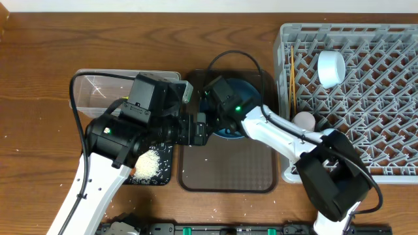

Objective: Sort waste into correct bins and load items into the dishwasher rack

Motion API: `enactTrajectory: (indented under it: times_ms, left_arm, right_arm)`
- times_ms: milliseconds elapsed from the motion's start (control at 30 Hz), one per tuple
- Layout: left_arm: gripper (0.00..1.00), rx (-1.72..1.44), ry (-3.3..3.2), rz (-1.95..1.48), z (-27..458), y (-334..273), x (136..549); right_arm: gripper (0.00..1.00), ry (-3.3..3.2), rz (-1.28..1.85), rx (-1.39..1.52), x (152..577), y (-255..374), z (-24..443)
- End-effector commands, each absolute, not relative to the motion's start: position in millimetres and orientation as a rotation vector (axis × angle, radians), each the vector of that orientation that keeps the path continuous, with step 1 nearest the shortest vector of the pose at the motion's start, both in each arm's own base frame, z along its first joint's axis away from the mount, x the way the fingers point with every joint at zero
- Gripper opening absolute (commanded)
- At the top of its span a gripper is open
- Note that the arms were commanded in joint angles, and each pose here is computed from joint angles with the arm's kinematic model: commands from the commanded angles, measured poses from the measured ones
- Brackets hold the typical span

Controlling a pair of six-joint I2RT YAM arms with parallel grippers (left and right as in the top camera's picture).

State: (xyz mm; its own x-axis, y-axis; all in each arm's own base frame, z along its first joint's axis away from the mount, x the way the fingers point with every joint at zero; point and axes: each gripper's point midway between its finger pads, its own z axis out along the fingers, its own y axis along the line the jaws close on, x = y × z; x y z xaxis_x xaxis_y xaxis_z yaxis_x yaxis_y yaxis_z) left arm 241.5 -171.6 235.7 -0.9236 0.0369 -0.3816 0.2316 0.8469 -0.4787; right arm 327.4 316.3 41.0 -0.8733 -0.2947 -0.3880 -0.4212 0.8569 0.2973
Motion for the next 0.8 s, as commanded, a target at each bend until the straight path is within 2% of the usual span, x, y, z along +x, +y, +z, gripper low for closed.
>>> enactTrajectory:
  times_ms: [0,167,467,600,767]
  left_arm:
    - [0.96,0.174,2.678,-0.776,234,-174,240]
    - [0.96,0.198,2.684,-0.704,231,-159,240]
    - [0.96,-0.444,2.638,-0.463,227,-27,266]
    - [0.96,-0.772,2.574,-0.209,218,52,260]
    - [0.96,-0.972,2.518,-0.104,214,97,249]
  right_arm:
    - [0.54,2.696,0.469,-0.554,326,312,35]
    - [0.54,2.698,0.468,-0.554,326,312,34]
    - [0.54,2.699,0.468,-0.555,325,312,34]
    - [0.54,2.703,0.466,-0.555,325,311,34]
    - [0.54,2.703,0.466,-0.555,325,311,34]
